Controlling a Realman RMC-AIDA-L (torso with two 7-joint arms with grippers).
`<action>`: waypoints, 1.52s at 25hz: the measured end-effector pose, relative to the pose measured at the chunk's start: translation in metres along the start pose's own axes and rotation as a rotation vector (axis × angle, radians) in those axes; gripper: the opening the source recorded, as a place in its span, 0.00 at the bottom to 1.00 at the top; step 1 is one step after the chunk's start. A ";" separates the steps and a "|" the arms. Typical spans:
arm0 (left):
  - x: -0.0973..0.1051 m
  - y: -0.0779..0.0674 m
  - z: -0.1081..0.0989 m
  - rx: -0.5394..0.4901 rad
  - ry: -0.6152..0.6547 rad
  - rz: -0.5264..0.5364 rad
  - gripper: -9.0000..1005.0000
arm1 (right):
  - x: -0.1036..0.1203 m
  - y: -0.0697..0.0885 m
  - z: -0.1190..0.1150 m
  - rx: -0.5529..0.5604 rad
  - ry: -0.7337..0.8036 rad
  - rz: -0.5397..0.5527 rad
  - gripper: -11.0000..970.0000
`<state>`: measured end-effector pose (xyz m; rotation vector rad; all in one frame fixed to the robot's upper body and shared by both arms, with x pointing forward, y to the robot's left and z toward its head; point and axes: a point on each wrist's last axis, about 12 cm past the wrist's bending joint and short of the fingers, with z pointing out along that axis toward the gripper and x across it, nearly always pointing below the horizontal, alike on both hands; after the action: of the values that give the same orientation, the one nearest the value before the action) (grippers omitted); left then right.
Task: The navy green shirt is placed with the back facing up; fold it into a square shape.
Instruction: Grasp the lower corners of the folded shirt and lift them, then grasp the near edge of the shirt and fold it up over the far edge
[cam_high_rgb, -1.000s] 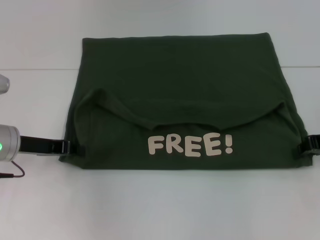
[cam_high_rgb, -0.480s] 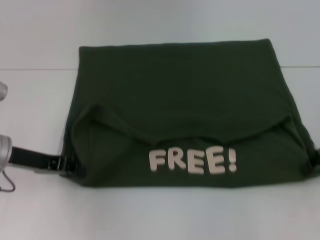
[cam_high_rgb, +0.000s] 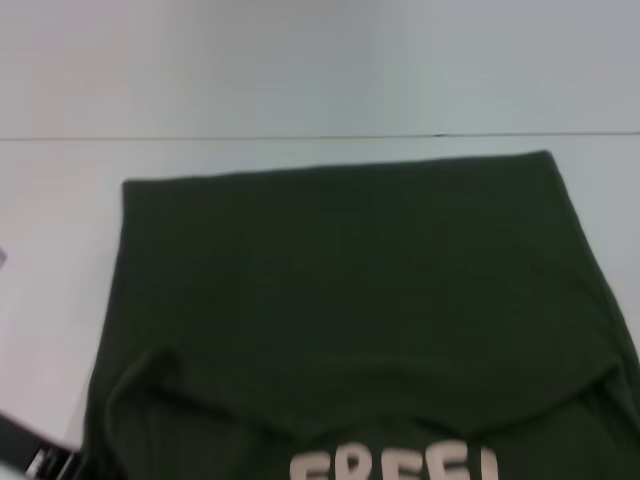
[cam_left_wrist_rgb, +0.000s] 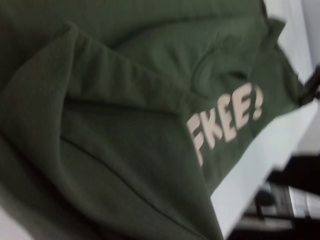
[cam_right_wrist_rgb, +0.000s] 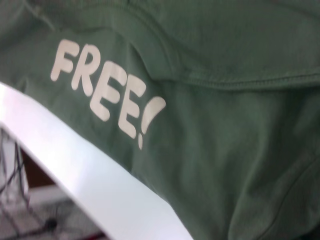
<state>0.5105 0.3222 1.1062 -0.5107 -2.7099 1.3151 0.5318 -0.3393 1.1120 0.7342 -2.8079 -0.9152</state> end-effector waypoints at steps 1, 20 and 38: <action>0.003 0.000 0.001 0.000 0.035 -0.007 0.02 | 0.004 0.001 0.004 -0.009 0.025 -0.010 0.06; -0.017 -0.007 -0.027 0.065 -0.195 0.004 0.02 | -0.012 -0.005 -0.032 -0.133 -0.365 0.065 0.06; -0.052 0.036 -0.038 0.046 -0.949 -0.155 0.02 | -0.061 -0.029 -0.011 -0.078 -0.991 0.216 0.07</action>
<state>0.5773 0.3542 1.1054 0.4651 -3.2658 1.9155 0.6000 -0.3364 1.1075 -0.1196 -3.4806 -1.6775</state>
